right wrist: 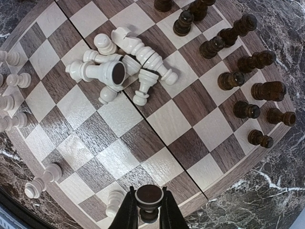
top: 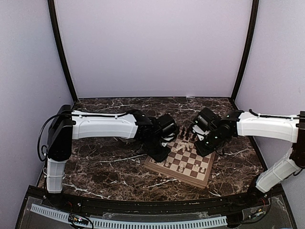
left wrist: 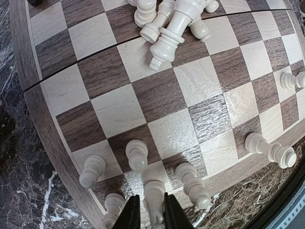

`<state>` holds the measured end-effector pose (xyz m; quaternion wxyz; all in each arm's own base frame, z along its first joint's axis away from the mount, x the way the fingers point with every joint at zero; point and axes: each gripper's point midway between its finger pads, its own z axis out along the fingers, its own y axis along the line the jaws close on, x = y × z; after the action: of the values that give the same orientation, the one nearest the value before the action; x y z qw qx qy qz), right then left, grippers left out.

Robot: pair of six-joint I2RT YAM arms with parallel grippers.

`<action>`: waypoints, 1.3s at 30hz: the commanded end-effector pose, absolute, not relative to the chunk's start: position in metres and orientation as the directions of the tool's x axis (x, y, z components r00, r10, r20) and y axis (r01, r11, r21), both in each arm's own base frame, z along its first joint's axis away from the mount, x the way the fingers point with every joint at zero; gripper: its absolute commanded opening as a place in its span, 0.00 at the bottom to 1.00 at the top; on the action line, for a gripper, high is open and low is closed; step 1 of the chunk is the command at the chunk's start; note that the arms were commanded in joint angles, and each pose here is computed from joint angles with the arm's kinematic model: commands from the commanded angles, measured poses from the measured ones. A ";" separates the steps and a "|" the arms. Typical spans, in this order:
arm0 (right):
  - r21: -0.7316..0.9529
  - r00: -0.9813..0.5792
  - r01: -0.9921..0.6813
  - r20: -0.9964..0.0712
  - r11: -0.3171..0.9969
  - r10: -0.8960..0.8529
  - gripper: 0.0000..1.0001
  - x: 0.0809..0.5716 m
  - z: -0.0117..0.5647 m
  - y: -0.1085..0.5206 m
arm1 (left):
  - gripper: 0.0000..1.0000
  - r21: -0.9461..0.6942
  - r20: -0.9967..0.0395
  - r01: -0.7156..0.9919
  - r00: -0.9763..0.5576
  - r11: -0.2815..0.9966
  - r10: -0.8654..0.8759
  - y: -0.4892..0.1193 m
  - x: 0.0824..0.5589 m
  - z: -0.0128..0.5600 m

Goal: Set up the chess pieces on the board
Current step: Place the knight at b1, then place the pawn on the chessboard.

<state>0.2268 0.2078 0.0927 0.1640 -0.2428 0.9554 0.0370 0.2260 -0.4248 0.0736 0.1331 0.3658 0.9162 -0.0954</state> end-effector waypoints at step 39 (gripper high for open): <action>-0.037 -0.648 -0.699 -0.391 0.714 -0.654 0.07 0.225 0.130 0.270 | 0.40 -0.774 -0.257 0.382 -0.918 0.505 0.301 -0.417 0.264 0.205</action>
<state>0.2239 0.2957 0.1636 0.2317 -0.3880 0.8828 0.1281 0.2524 -0.4457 0.2097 0.0263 0.2364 0.8405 -0.4869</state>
